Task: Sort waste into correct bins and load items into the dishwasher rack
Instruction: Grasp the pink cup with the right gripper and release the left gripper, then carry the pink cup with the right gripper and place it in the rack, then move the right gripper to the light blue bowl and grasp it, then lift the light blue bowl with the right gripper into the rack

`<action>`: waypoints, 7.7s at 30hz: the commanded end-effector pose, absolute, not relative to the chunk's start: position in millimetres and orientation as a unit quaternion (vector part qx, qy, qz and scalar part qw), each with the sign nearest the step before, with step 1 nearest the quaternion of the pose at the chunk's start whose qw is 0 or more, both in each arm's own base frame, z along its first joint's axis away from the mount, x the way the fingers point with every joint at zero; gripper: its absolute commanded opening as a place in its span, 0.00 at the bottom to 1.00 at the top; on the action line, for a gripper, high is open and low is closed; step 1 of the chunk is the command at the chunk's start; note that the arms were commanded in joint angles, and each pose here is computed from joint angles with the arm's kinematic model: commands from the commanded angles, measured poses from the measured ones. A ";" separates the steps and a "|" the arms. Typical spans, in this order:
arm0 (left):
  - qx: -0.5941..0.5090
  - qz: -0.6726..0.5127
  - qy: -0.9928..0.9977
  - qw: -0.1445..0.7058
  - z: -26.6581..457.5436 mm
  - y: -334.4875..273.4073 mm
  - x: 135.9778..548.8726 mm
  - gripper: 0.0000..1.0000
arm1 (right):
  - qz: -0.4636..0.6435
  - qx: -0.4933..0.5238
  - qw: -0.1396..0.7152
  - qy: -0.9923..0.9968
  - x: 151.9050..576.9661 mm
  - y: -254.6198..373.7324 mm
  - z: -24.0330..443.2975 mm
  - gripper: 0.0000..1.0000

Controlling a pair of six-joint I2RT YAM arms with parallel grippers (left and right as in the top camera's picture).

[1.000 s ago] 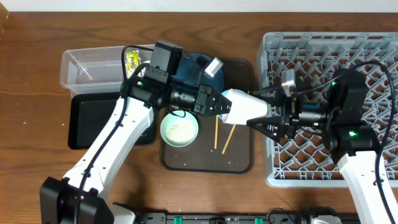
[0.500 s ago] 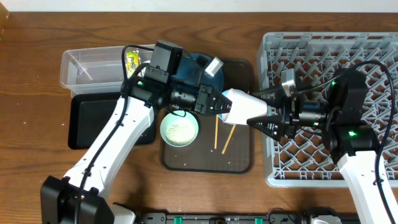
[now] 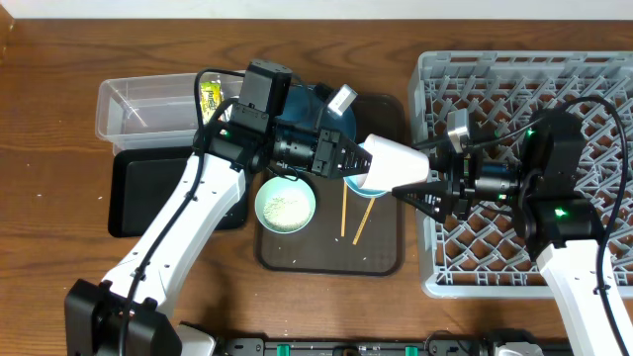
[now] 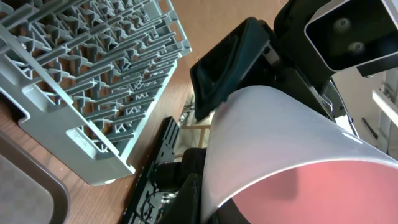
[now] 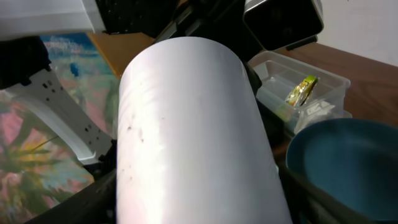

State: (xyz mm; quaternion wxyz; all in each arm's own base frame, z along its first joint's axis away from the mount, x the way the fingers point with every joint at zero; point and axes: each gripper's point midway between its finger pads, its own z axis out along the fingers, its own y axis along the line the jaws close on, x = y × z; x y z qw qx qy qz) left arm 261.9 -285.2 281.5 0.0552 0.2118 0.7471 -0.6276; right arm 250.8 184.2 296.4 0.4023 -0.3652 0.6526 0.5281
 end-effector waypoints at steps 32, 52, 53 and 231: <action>0.061 -0.248 0.953 0.163 181.8 -185.9 309.9 0.57 | 0.349 -0.149 0.355 0.854 304.8 139.5 224.7 0.01; 0.012 -0.017 0.988 0.152 175.5 -92.5 274.1 0.57 | 0.016 0.189 0.295 0.936 283.2 -57.0 260.4 0.01; 0.012 -0.017 0.988 0.152 175.5 -92.7 274.0 0.57 | 0.004 0.207 0.286 0.935 279.8 -68.6 259.6 0.01; -0.097 -0.002 0.988 0.117 170.7 -41.0 269.3 0.75 | -0.472 0.266 0.361 0.759 358.8 -160.9 307.9 0.01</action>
